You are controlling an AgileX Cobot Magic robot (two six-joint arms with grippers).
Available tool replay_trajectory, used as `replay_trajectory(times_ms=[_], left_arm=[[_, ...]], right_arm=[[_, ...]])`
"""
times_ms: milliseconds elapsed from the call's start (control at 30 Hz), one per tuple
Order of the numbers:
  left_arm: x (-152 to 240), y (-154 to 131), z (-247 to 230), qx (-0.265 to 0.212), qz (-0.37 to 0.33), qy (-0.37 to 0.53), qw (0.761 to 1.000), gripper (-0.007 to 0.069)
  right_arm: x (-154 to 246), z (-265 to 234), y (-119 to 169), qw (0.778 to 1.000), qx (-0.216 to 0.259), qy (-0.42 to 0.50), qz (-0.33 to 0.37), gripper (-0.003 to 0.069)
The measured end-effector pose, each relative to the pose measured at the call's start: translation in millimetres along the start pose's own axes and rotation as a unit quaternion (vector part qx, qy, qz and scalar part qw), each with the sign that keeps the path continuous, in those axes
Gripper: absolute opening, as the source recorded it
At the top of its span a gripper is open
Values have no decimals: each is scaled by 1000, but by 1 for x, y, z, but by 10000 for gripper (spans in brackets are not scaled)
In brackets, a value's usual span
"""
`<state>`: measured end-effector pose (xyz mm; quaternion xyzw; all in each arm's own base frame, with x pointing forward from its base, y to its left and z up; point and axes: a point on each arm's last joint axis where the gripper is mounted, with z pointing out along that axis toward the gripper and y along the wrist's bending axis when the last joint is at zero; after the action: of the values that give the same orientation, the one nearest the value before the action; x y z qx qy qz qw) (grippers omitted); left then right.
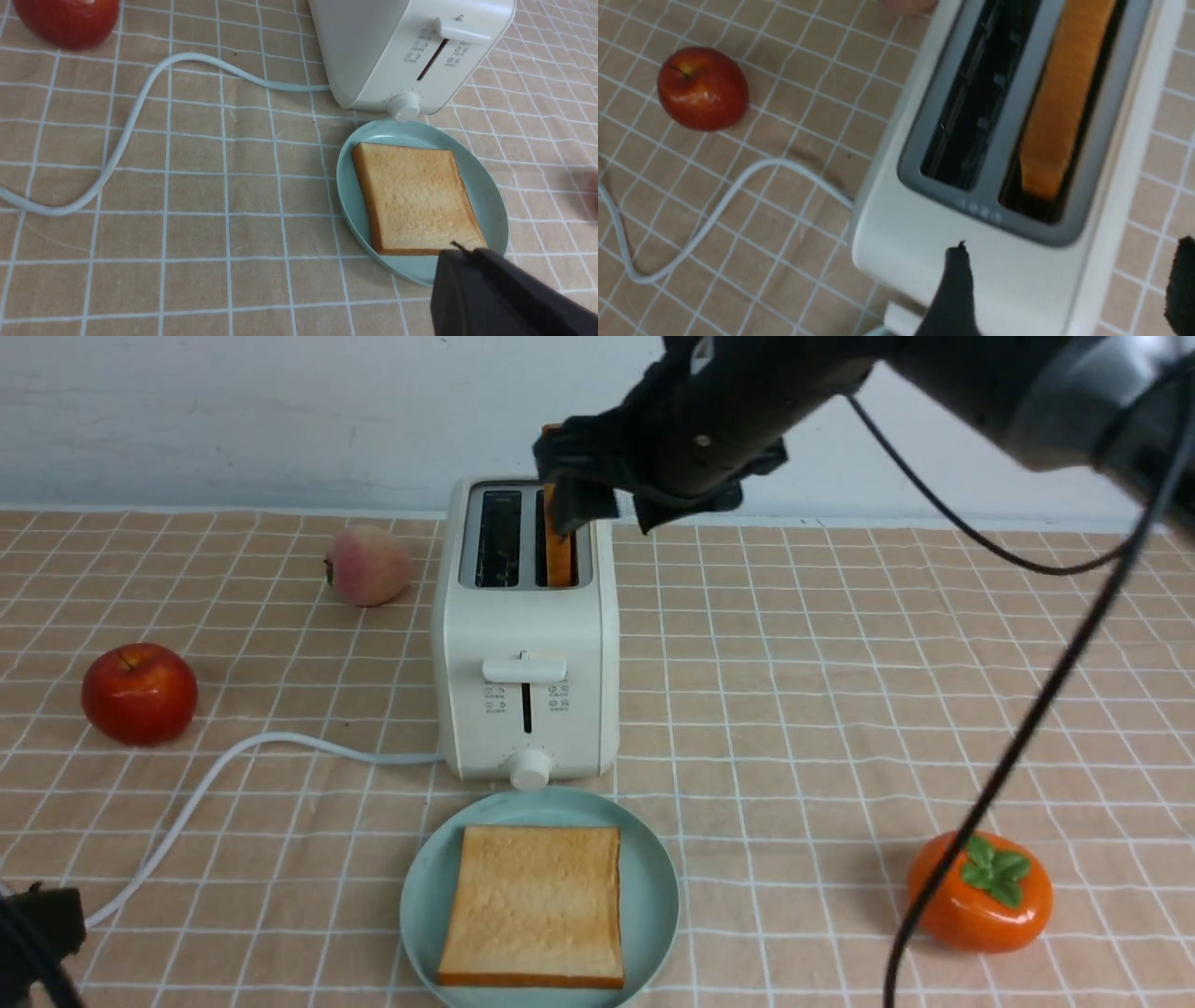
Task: Take toasted bread from bread machine on light coffee tablecloth place on plate.
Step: 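Grasp the toast slice in the toaster and pull it up out of the slot with the right gripper, then place the held slice of bread on top of the slice on the plate with the right gripper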
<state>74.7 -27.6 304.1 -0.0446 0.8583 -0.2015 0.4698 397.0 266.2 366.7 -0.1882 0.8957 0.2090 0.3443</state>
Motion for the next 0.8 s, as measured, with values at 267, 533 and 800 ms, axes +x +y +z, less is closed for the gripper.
replay_trajectory(times_ms=[267, 533, 800], left_arm=[[10, 4, -11, 11, -3, -22, 1000, -14], [10, 5, -11, 9, 0, -22, 1000, -14], [5, 4, -11, 14, 7, -50, 999, -14]], right_arm=[[-9, 61, -16, 998, 38, -54, -7, 508], [-22, 24, -10, 996, 48, -73, -16, 97], [-32, -180, 21, 990, 43, -117, -64, 99]])
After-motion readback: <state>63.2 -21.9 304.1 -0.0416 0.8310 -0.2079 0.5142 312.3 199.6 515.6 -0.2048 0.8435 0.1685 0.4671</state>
